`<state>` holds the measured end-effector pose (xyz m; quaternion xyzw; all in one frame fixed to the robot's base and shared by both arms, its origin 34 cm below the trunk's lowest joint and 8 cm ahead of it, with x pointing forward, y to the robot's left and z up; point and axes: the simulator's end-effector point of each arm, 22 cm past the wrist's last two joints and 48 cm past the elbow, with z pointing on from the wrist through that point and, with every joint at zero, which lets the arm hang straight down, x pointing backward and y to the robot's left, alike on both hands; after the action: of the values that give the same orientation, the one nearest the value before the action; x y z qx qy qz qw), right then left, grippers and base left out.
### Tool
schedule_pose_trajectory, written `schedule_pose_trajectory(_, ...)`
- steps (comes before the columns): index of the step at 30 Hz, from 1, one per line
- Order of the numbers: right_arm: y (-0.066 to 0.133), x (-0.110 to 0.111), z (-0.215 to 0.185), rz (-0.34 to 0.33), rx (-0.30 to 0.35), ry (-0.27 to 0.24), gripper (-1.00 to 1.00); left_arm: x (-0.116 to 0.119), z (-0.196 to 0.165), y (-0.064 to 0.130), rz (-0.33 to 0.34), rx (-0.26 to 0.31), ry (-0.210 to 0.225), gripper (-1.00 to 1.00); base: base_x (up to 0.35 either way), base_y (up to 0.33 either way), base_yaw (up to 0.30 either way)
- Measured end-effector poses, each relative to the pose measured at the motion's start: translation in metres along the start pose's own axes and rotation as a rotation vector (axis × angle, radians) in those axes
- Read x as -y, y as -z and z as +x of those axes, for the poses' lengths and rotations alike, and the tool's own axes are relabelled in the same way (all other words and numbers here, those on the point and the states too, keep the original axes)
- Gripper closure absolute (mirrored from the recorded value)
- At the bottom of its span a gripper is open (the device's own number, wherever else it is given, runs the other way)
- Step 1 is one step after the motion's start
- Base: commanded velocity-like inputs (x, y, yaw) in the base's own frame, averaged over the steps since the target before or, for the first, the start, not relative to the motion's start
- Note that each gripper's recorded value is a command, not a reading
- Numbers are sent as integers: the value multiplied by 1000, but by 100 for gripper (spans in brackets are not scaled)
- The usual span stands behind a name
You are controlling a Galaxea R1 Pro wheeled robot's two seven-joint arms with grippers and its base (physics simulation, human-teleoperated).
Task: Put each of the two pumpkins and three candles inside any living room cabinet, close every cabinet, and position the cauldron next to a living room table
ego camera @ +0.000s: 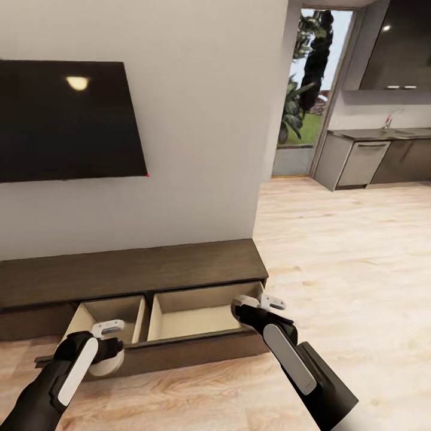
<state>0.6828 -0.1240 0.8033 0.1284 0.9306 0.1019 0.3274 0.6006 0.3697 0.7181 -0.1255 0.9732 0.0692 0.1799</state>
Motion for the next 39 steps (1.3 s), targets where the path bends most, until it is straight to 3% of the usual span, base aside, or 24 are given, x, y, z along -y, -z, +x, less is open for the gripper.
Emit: schedule_pose_trajectory(39,1,0,-2,-1,4,1,100,0,-1,1,0,3,-1,100,232,-15,73)
